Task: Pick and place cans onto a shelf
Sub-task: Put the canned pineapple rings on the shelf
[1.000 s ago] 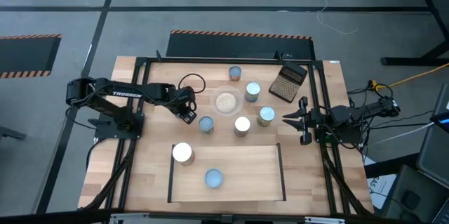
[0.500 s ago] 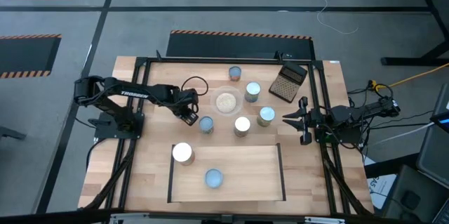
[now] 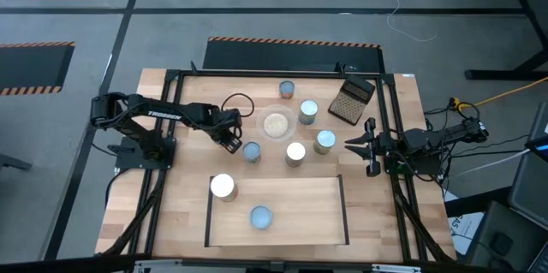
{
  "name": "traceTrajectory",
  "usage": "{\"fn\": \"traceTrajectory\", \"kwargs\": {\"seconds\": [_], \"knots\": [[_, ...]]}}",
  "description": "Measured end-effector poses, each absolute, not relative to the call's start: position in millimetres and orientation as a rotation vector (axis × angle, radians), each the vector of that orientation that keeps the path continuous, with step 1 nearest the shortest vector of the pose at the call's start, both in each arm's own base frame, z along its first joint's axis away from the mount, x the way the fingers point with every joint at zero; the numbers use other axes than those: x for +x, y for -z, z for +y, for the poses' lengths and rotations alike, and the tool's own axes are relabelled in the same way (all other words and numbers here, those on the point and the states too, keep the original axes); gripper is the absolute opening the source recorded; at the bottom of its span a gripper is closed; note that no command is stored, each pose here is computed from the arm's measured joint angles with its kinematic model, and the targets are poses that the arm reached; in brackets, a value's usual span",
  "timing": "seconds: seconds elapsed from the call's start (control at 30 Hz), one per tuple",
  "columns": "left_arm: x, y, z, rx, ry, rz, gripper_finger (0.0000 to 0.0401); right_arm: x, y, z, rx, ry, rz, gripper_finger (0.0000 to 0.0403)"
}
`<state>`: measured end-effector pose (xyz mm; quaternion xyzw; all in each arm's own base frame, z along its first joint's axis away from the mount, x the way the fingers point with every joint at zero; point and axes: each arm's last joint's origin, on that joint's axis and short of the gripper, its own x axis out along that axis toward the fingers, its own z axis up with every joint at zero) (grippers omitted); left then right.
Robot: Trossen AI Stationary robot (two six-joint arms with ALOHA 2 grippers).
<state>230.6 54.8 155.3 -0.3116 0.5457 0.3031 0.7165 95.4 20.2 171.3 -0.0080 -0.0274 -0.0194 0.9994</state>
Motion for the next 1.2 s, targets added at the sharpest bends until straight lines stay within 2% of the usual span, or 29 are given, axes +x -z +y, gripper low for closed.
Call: {"fn": "traceTrajectory", "kwargs": {"seconds": [0.3,0.6,0.97,1.2], "knots": [[230.2,-155.4,54.6,-0.69,-0.667,1.209,0.0008,95.4,-171.3,20.2,-0.012,0.039,-0.055,0.0071],[235.4,-165.3,56.3,-0.604,-0.615,1.217,0.0003,95.4,-171.3,20.2,-0.012,0.038,-0.055,0.0071],[252.4,-228.0,63.3,-0.354,-0.566,1.267,0.0001,95.4,-171.3,20.2,-0.015,0.038,-0.055,0.0071],[263.8,-279.3,66.5,-0.27,-0.517,1.197,0.0001,95.4,-171.3,20.2,-0.016,0.038,-0.055,0.0071]]}}
